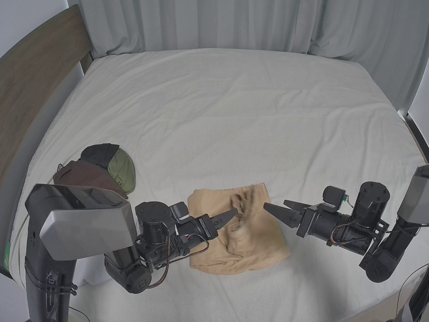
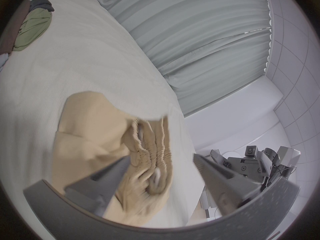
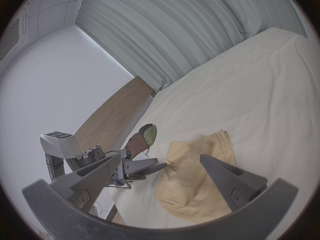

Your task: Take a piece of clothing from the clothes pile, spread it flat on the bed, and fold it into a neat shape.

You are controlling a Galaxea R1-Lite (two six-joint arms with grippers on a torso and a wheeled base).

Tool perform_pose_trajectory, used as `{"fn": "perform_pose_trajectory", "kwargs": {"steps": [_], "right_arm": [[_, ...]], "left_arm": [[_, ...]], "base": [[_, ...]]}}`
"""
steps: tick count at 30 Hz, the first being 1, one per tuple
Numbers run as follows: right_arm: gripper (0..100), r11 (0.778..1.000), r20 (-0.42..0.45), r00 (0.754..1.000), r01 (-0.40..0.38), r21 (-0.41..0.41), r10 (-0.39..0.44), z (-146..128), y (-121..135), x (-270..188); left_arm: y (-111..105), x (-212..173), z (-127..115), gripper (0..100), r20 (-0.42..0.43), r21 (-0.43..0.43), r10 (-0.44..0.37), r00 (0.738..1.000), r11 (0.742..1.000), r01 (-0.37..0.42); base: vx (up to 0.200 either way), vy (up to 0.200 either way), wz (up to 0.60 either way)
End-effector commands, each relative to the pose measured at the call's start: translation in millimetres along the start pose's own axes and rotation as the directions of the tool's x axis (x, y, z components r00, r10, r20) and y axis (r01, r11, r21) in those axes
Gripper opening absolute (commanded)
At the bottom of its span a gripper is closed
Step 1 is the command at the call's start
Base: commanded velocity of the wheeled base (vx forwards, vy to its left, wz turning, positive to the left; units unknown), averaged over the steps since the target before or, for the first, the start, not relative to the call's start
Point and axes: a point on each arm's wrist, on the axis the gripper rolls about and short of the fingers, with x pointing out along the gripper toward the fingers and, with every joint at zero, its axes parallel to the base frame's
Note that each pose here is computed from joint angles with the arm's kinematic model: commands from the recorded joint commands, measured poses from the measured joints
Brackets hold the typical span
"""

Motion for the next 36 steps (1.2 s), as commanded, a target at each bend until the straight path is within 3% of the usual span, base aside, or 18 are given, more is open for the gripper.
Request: {"fn": "perform_pose_trajectory", "kwargs": {"steps": [1, 12, 16, 22, 25, 30, 32, 33, 36], "right_arm": [[100, 1.000, -0.003, 1.000, 0.002, 0.001, -0.002, -0.9, -0.4, 0.1], [100, 1.000, -0.032, 0.999, 0.006, 0.017, -0.005, -7.8, -0.8, 0.8], [100, 0.996, -0.058, 0.998, 0.014, 0.085, -0.009, -14.8, -2.5, 3.6], [100, 0.988, -0.104, 0.995, 0.022, 0.154, -0.006, -27.4, -2.3, 8.6], [100, 0.985, -0.133, 0.991, 0.055, 0.163, -0.033, -37.4, -8.5, 13.0], [100, 0.981, -0.171, 0.983, 0.092, 0.173, -0.062, -49.3, -16.7, 17.0], [100, 0.980, -0.172, 0.983, 0.093, 0.173, -0.063, -49.7, -16.9, 17.1], [100, 0.978, -0.185, 0.980, 0.103, 0.179, -0.069, -53.5, -19.4, 18.4], [100, 0.973, -0.199, 0.977, 0.119, 0.196, -0.079, -58.8, -24.4, 21.5]], "left_arm": [[-5.3, 1.4, -6.1, 100, -0.013, 0.006, -0.008, 1.000, 1.000, 0.008], [-9.4, -3.7, 5.9, 100, 0.058, 0.025, 0.021, 0.998, 0.999, -0.023], [-21.9, -17.9, 26.5, 100, 0.111, 0.152, 0.004, 0.994, 0.988, -0.020], [-34.7, -43.2, 59.4, 100, 0.200, 0.323, -0.016, 0.980, 0.945, -0.051], [-37.0, -63.3, 75.8, 100, 0.227, 0.465, -0.025, 0.974, 0.881, -0.085], [-29.8, -82.6, 75.5, 100, 0.154, 0.678, -0.039, 0.987, 0.731, -0.076], [-28.8, -83.6, 75.2, 100, 0.151, 0.691, -0.036, 0.988, 0.719, -0.079], [-27.2, -88.7, 72.6, 100, 0.130, 0.732, -0.032, 0.991, 0.677, -0.075], [-31.7, -93.6, 75.9, 100, 0.121, 0.741, -0.062, 0.991, 0.670, -0.048]], "base": [[0.000, 0.000, 0.00], [0.000, 0.000, 0.00], [0.000, 0.000, 0.00], [0.000, 0.000, 0.00], [0.000, 0.000, 0.00], [0.000, 0.000, 0.00], [0.000, 0.000, 0.00], [0.000, 0.000, 0.00], [0.000, 0.000, 0.00]]}}
